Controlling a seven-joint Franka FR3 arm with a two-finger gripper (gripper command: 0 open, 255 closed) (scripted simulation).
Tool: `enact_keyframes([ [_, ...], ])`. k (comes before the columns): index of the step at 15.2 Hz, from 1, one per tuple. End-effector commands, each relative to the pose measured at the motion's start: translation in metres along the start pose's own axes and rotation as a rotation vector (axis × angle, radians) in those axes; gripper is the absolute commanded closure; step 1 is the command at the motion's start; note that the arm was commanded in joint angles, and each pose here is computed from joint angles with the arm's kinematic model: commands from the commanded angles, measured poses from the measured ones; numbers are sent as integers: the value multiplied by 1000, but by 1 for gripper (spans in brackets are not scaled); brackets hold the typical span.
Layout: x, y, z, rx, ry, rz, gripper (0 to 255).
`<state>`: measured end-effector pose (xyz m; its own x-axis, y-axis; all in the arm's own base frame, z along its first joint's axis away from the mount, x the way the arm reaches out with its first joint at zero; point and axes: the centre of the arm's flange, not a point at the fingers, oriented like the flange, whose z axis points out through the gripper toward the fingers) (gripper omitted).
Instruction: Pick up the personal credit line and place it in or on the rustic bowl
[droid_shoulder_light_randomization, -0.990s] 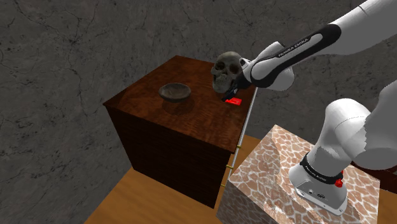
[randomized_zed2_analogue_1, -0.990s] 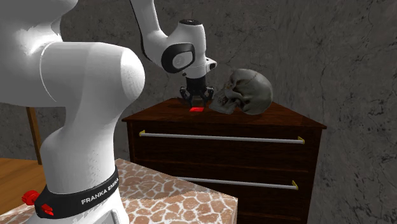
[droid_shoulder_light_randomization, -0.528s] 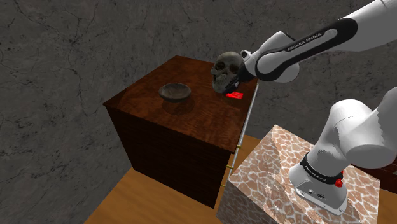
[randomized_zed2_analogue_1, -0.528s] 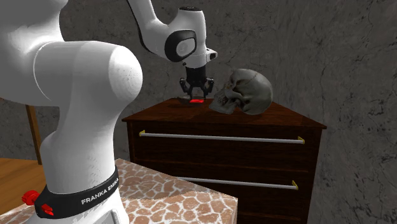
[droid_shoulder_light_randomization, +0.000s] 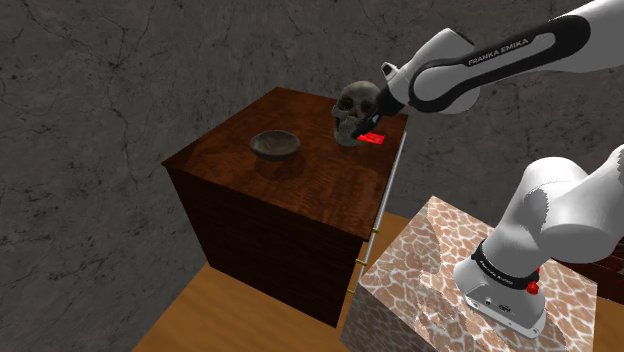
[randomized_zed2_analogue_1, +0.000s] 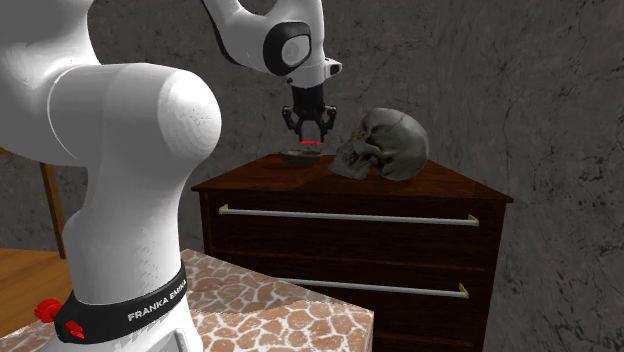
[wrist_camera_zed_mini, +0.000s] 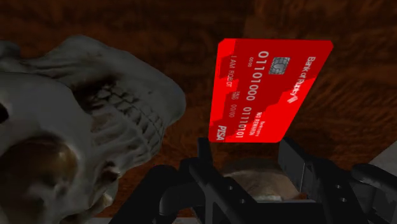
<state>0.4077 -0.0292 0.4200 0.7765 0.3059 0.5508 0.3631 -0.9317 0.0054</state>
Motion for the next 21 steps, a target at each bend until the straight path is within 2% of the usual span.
enact_keyframes([
  [1, 6, 0, -10, 0, -1, 0, 255],
  [21, 225, -63, 124, 0, -1, 0, 255],
])
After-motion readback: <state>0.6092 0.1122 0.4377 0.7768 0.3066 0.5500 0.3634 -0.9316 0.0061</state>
